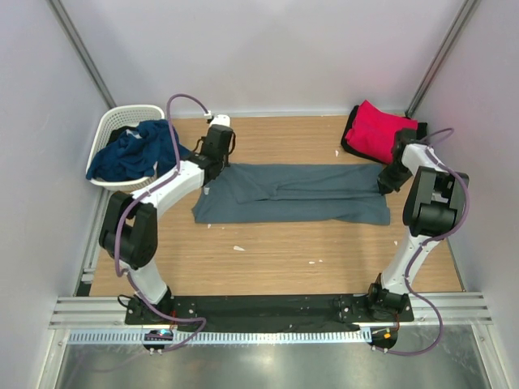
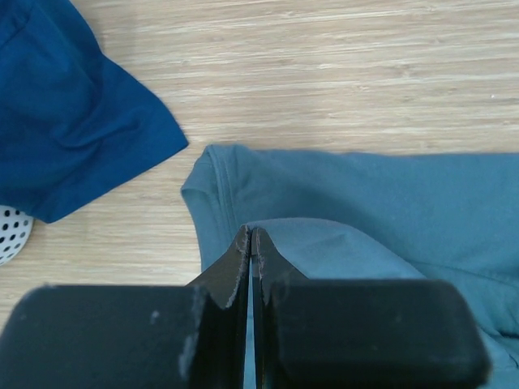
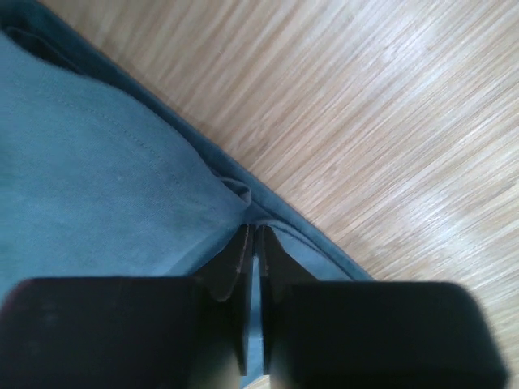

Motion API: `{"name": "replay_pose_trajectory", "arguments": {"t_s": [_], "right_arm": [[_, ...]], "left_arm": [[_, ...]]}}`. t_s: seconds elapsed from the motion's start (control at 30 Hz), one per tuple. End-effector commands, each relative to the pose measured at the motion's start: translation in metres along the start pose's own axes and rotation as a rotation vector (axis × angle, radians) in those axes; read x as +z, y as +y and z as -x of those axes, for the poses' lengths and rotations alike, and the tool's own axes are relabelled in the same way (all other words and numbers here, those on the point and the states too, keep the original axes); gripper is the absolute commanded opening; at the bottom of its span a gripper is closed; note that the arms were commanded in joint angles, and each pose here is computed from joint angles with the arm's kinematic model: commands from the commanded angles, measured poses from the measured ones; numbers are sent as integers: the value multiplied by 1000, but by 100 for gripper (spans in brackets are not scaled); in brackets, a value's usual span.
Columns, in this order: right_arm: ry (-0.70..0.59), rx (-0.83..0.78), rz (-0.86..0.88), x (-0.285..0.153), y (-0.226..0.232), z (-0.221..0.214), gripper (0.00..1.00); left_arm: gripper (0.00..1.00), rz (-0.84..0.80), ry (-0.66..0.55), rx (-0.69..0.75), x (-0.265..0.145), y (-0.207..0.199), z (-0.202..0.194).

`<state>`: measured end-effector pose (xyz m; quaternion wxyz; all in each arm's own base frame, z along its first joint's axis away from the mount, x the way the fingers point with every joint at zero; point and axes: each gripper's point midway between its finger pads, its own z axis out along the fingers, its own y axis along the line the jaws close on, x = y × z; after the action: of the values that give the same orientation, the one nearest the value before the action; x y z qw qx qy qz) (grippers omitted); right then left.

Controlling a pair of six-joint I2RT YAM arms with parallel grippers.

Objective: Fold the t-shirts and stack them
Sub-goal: Fold the tshirt

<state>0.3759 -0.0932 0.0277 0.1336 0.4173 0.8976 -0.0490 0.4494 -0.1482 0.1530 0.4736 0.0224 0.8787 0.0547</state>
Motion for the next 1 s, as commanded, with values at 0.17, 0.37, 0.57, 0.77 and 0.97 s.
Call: {"name": "replay_pose_trajectory", "arguments": {"t_s": [0.17,0.37,0.57,0.77,0.97], "right_arm": [[-119,22,108,-39,21,36,50],[-276,-60,146,-108,23,49,82],[-428,-408,320,-186,107,-7,89],[-463,-848,640,-227,220,-147,78],[-465,-1179,736,-211,285,-253,62]], "left_arm": [[75,49,-9,-91,7,2,28],[100,-64,42,-258,-43,4,34],[100,-231,161,-530,-93,-12,-26],[100,-191,186,-639,-111,6,-76],[92,-137,218,-703,-109,18,-114]]}}
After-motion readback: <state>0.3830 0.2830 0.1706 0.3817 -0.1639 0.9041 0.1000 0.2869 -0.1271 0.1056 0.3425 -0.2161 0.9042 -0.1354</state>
